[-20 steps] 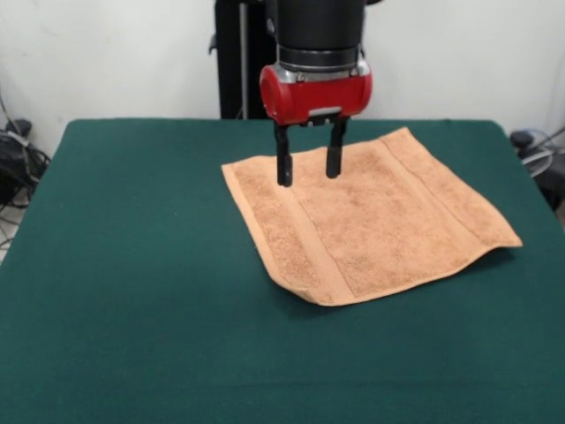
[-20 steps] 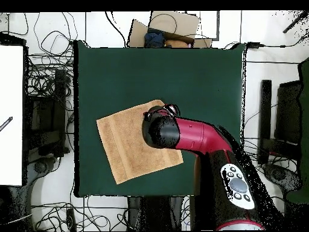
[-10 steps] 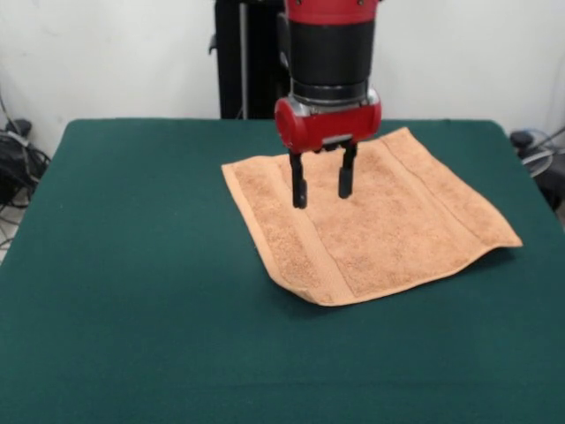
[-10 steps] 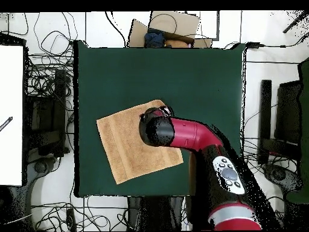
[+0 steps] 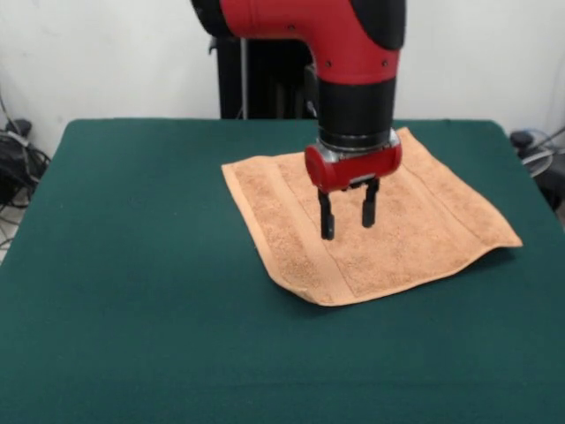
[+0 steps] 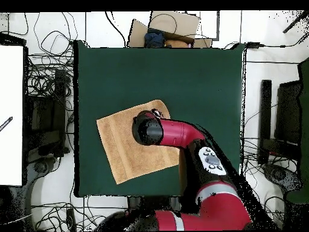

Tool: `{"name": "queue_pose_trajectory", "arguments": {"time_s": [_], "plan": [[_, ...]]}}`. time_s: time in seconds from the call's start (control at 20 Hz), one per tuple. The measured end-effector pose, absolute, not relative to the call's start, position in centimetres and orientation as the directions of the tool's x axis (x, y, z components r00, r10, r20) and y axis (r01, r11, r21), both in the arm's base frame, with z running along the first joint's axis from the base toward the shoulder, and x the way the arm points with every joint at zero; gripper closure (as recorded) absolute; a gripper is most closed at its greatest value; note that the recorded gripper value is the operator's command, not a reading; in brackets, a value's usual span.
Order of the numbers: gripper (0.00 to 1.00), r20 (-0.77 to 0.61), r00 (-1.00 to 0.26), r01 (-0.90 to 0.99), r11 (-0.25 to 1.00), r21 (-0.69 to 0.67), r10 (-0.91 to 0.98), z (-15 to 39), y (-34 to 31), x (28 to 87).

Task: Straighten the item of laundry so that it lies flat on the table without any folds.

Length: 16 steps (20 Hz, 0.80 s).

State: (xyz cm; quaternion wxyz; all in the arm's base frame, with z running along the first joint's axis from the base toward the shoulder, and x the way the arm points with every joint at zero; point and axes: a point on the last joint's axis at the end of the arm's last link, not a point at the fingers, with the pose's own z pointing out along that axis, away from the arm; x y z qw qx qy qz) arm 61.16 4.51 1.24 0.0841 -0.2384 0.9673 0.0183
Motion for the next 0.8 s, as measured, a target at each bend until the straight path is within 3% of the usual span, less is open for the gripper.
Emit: {"name": "queue_pose_trajectory", "arguments": {"time_s": [0.8], "plan": [[0.0, -0.193, -0.876, -0.449, 0.894, -0.009, -0.442, -5.7, 3.4, 62.2]]}}
